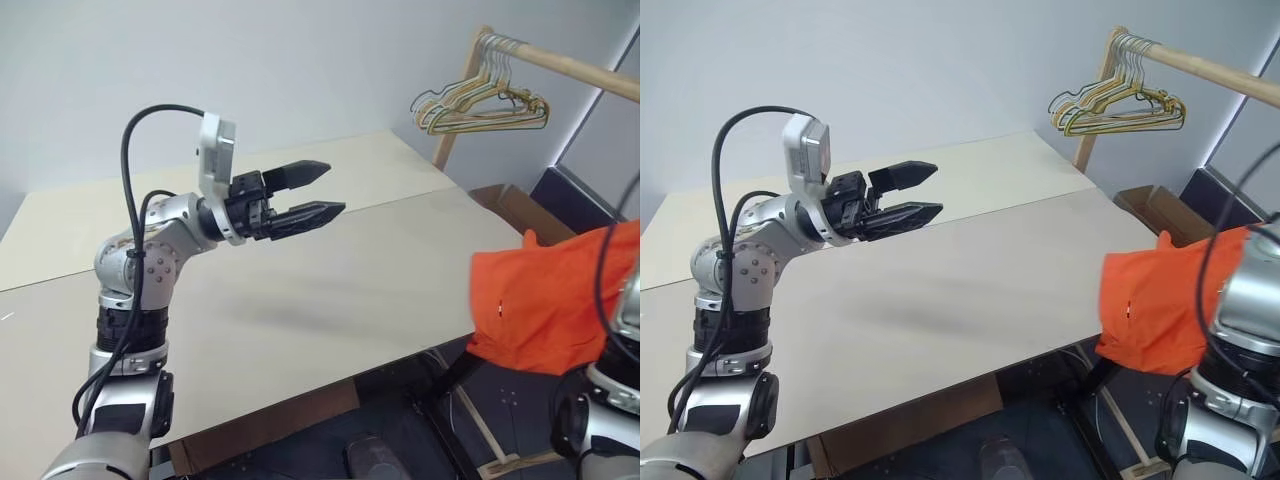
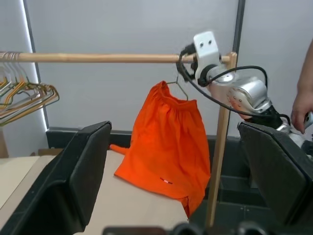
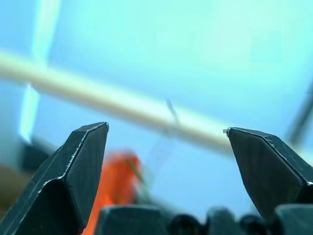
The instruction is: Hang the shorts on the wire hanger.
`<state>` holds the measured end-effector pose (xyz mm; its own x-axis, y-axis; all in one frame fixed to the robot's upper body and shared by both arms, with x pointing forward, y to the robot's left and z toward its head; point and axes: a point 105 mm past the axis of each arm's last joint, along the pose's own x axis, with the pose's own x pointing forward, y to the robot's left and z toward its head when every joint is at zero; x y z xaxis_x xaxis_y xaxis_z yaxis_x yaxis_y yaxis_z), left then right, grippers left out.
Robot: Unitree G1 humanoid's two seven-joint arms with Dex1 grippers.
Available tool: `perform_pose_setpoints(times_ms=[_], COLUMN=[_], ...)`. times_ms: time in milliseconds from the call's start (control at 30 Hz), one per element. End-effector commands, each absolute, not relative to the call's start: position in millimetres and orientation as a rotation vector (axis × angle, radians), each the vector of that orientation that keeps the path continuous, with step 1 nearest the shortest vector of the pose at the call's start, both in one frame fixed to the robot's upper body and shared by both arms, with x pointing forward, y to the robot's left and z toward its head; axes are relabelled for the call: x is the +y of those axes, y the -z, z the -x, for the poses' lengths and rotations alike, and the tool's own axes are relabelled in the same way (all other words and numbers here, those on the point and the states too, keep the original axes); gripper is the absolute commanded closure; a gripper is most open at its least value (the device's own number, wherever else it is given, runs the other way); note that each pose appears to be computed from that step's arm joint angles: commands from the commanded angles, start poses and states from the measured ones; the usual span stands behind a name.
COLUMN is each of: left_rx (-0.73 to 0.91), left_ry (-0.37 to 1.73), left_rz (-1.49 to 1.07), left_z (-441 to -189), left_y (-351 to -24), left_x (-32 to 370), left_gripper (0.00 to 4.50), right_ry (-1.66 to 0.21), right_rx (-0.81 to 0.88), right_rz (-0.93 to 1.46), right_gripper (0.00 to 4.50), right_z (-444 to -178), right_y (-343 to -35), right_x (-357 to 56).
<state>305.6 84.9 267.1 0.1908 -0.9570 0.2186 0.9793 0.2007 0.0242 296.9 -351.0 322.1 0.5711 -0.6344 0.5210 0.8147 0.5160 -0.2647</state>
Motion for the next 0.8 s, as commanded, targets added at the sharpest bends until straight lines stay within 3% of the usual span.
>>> perform_pose_setpoints(times_ms=[33,133,333,533,800], left_rx=[-0.221,-0.183,-0.062,0.002,0.057], left_ry=[1.268,1.173,1.077,1.038,1.029], left_rz=[0.067,-0.022,-0.185,-0.250,-0.260], left_z=[-305.2,-303.7,-294.7,-287.8,-280.4], left_y=[-268.5,-251.2,-217.8,-208.1,-197.6], left_x=[101.5,117.3,143.3,158.1,162.8], left_gripper=[0.00,0.00,0.00,0.00,0.00], right_ry=[0.362,-0.129,-0.660,-0.893,-0.925], right_rx=[-0.496,-0.427,-0.196,-0.035,-0.016], right_rz=[0.468,0.397,0.429,0.472,0.493], right_gripper=[0.03,0.03,0.03,0.03,0.03], right_z=[-321.6,-331.3,-324.6,-320.7,-321.6], right_y=[-327.3,-298.2,-255.1,-223.9,-211.0], right_x=[-279.7,-223.0,-175.3,-159.3,-148.9])
